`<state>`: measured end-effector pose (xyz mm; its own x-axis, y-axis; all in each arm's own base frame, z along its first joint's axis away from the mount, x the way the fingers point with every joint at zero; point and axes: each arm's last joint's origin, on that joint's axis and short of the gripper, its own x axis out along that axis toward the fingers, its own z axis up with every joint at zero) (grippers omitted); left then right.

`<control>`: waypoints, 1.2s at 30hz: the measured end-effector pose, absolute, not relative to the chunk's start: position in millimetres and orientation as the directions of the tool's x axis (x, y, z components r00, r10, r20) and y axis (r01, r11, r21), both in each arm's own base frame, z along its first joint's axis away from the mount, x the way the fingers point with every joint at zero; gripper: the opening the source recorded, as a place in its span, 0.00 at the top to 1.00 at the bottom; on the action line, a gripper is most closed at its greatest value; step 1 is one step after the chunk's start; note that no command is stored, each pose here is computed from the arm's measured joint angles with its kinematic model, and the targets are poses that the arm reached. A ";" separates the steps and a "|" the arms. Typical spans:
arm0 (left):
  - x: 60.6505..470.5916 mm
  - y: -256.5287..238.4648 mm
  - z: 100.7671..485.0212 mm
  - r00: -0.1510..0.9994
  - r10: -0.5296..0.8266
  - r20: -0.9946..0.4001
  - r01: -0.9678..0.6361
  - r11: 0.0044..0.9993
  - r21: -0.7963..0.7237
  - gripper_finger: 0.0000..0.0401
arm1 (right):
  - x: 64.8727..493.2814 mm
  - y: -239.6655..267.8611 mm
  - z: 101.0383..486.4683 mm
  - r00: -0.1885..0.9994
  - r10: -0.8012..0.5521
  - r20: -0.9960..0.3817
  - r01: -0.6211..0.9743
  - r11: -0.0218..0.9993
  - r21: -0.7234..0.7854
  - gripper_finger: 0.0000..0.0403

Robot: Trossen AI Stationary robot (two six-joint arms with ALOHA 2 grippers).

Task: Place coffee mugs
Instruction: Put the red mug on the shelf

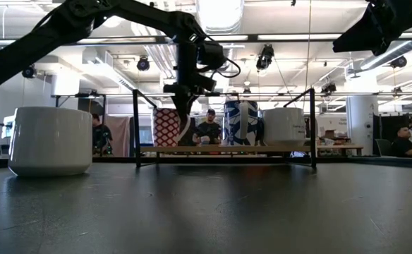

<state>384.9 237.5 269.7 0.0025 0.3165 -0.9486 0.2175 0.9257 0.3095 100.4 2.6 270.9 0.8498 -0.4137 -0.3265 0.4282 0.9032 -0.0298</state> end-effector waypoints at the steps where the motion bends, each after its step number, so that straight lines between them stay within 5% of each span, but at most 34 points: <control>1: 384.7 237.2 270.0 0.001 0.316 -0.949 0.220 0.925 0.308 0.84 | 100.4 2.6 270.9 0.850 -0.414 -0.326 0.428 0.903 -0.030 0.70; 23: 385.2 239.5 270.9 -0.028 0.390 -0.921 0.452 0.826 0.336 0.84 | 100.4 2.6 270.9 0.850 -0.414 -0.326 0.428 0.903 -0.030 0.70; 36: 385.1 239.4 270.7 -0.030 0.389 -0.921 0.402 0.848 0.345 0.81 | 100.4 2.6 270.9 0.850 -0.414 -0.326 0.428 0.903 -0.030 0.70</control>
